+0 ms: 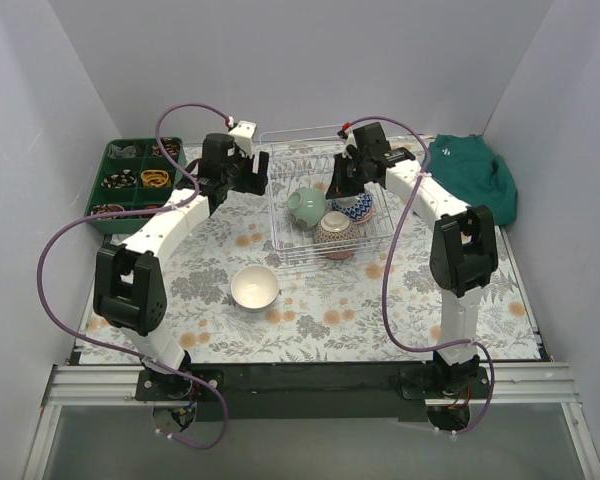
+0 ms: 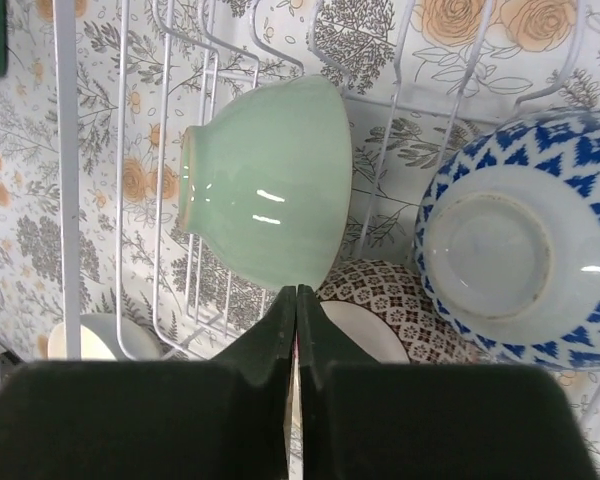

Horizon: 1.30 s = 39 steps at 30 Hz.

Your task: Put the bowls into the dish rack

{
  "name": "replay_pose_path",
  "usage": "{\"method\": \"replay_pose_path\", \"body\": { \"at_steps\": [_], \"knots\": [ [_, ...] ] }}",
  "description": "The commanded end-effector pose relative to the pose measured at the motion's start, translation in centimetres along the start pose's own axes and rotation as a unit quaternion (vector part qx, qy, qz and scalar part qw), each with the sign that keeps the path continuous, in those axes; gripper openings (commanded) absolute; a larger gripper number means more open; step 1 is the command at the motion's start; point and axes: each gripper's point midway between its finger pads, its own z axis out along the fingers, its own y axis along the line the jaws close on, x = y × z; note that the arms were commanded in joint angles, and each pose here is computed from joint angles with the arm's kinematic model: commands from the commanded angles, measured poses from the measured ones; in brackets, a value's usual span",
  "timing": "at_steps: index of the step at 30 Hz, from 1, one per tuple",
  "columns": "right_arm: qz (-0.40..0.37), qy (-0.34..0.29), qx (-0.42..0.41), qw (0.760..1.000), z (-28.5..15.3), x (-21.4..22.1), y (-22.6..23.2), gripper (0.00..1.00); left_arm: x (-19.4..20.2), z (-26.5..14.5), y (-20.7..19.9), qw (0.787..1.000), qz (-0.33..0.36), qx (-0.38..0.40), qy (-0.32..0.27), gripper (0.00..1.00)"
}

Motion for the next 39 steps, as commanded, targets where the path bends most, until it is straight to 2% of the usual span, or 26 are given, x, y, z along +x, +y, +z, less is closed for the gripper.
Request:
{"method": "replay_pose_path", "body": {
  "at_steps": [1,10,13,18,20,21,23,26,27,28,31,32,34,35,36,39],
  "knots": [
    [-0.028,-0.007,-0.007,1.0,1.2,-0.7,0.9,0.01,-2.4,-2.5,-0.8,0.999,0.01,0.002,-0.042,0.76],
    [-0.026,0.029,0.008,0.999,4.7,1.2,-0.6,0.01,-1.6,-3.9,-2.1,0.998,0.042,0.002,-0.042,0.76],
    [-0.025,0.042,0.026,0.998,4.9,2.3,-1.6,0.01,-1.5,-3.9,-2.0,0.998,0.047,0.0,-0.041,0.77],
    [-0.063,0.027,0.019,0.997,3.8,1.3,-1.1,0.01,-2.0,-3.9,-2.0,0.997,0.05,0.001,-0.051,0.77],
    [-0.089,0.002,0.007,0.996,2.6,-0.4,0.1,0.1,-2.2,-4.0,-2.0,0.997,0.049,0.0,-0.055,0.77],
    [-0.112,-0.01,0.006,0.994,1.9,-1.1,0.4,0.19,-2.3,-4.0,-2.1,0.997,0.049,0.002,-0.056,0.78],
    [-0.146,-0.036,0.005,0.989,0.3,-2.6,1.4,0.29,-2.4,-4.2,-1.4,0.997,0.048,-0.016,-0.06,0.78],
    [-0.208,-0.043,-0.002,0.977,-0.8,-2.9,2.5,0.41,-1.8,-4.2,-1.0,0.997,0.048,-0.026,-0.058,0.8],
    [-0.237,-0.043,-0.006,0.97,-1.1,-3.0,3.2,0.5,-1.8,-4.2,-1.0,0.997,0.047,-0.027,-0.06,0.81],
    [-0.288,-0.042,-0.01,0.957,-1.2,-2.8,4.0,0.53,-1.6,-4.2,-0.7,0.997,0.04,-0.032,-0.059,0.81],
    [-0.377,-0.039,-0.025,0.925,-1.6,-2.3,6.6,0.6,-1.7,-4.6,0.7,0.996,0.019,-0.06,-0.066,0.83],
    [-0.419,-0.04,-0.024,0.907,-1.6,-2.4,6.9,0.61,-1.6,-4.7,1.1,0.995,0.015,-0.068,-0.066,0.84],
    [-0.453,-0.04,-0.018,0.891,-1.7,-2.4,7.5,0.65,-1.8,-5.3,2.4,0.992,0.005,-0.099,-0.072,0.85],
    [-0.485,-0.039,-0.022,0.873,-1.5,-2.2,8.1,0.66,-1.6,-5.5,2.8,0.991,0.001,-0.111,-0.072,0.88],
    [-0.497,-0.041,-0.024,0.866,-1.3,-2.3,8.3,0.72,-1.5,-5.8,3.2,0.99,-0.001,-0.123,-0.073,0.9],
    [-0.527,-0.052,-0.04,0.848,-0.6,-2.2,8.4,0.75,-1.1,-6.9,4.2,0.986,-0.005,-0.152,-0.073,0.96]
  ]
}}
